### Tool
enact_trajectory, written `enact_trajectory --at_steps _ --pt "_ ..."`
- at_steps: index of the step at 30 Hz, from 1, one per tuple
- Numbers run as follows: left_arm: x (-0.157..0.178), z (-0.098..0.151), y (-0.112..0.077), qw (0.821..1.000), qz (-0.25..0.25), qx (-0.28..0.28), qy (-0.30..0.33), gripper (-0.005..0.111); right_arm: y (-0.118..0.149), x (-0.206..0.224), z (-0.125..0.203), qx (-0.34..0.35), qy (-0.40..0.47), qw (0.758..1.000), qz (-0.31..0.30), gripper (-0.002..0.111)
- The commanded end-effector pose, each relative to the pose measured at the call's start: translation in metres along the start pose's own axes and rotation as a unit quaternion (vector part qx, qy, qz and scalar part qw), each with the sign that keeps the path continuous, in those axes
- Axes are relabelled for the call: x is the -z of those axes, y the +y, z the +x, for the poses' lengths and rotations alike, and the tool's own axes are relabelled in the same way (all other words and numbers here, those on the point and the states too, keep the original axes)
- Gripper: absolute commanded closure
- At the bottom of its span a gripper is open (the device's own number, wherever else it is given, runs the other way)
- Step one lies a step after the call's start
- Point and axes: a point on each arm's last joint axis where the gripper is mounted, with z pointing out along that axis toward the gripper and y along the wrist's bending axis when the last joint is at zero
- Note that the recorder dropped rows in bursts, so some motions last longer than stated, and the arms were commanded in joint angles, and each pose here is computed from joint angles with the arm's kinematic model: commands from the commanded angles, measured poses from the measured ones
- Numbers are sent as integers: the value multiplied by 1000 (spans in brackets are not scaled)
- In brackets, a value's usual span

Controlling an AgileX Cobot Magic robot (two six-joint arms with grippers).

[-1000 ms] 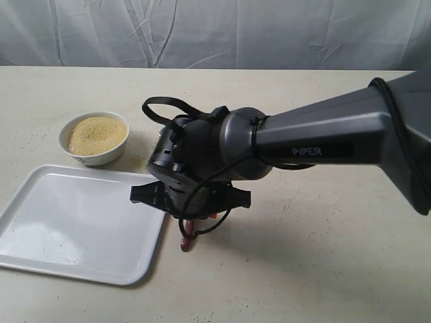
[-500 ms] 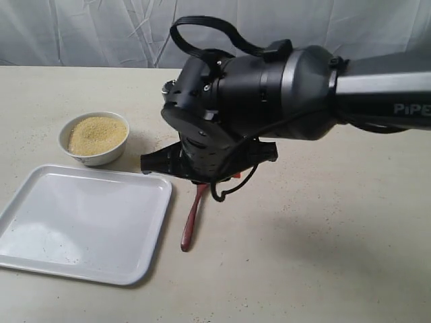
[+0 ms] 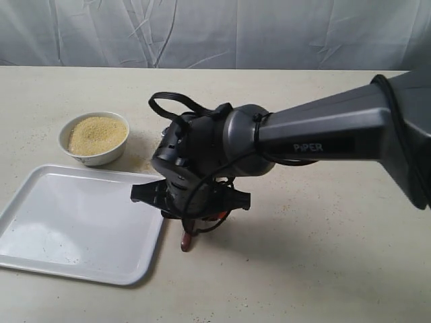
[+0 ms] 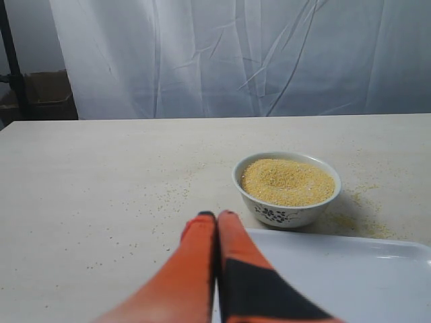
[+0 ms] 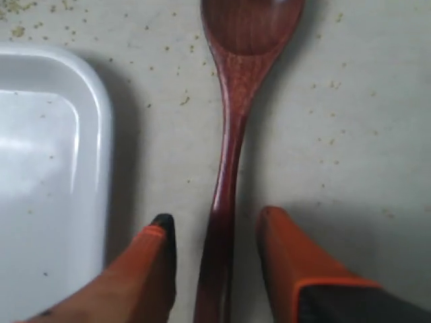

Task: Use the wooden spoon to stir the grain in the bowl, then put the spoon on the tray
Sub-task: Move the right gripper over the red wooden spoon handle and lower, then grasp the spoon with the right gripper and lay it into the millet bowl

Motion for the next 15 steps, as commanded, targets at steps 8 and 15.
enact_trajectory --at_steps 8,15 --pt "0 0 0 1000 2 0 -7 107 -1 -4 1 4 1 1000 7 109" --pt "0 0 -1 1000 10 -2 -7 107 1 92 -37 90 -135 983 -82 109"
